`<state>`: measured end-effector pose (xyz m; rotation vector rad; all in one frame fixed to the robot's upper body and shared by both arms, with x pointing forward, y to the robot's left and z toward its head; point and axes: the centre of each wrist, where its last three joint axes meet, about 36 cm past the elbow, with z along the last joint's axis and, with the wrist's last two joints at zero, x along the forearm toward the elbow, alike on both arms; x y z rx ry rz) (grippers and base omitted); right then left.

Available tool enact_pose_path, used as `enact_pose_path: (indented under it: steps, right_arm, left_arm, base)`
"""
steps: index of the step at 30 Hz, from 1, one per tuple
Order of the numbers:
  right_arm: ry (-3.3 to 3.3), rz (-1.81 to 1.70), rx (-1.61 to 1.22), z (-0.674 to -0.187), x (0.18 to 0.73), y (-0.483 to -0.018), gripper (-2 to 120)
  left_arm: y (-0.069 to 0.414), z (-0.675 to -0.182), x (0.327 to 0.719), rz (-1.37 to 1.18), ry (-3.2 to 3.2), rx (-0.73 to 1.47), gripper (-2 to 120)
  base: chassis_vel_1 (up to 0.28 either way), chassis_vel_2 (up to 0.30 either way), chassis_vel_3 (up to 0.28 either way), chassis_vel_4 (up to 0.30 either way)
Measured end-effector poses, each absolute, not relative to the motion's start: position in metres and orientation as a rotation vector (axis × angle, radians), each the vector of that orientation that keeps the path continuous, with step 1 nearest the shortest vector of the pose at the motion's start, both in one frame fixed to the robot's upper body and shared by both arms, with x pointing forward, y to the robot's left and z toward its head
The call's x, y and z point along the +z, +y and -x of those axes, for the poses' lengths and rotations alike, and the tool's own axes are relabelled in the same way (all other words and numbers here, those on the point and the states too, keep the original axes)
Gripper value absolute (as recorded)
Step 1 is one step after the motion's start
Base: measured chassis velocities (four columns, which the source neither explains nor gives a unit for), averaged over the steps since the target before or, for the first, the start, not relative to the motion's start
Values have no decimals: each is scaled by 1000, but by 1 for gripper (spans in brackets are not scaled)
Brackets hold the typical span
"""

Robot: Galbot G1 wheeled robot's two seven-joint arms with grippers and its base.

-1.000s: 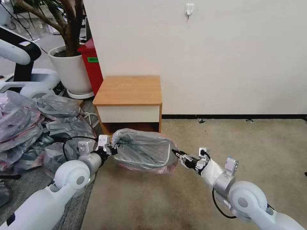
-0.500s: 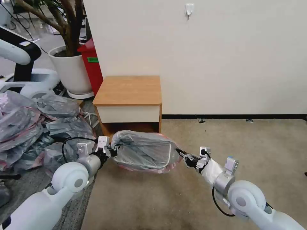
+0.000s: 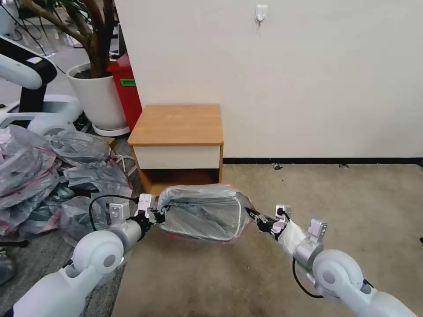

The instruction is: Pick up the garbage bag from the table and place it over the trash can.

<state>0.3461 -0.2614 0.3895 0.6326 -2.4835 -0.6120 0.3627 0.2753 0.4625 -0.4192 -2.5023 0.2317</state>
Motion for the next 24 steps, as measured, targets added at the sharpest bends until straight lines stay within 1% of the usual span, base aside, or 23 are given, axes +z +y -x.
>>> enact_pose_path:
  steps: [24]
  right_arm:
    - [-2488, -565, -547, -351, 343, -247, 0]
  left_arm:
    - [270, -345, 477, 494, -2451, 311, 1]
  base:
    - [0, 0, 0, 0]
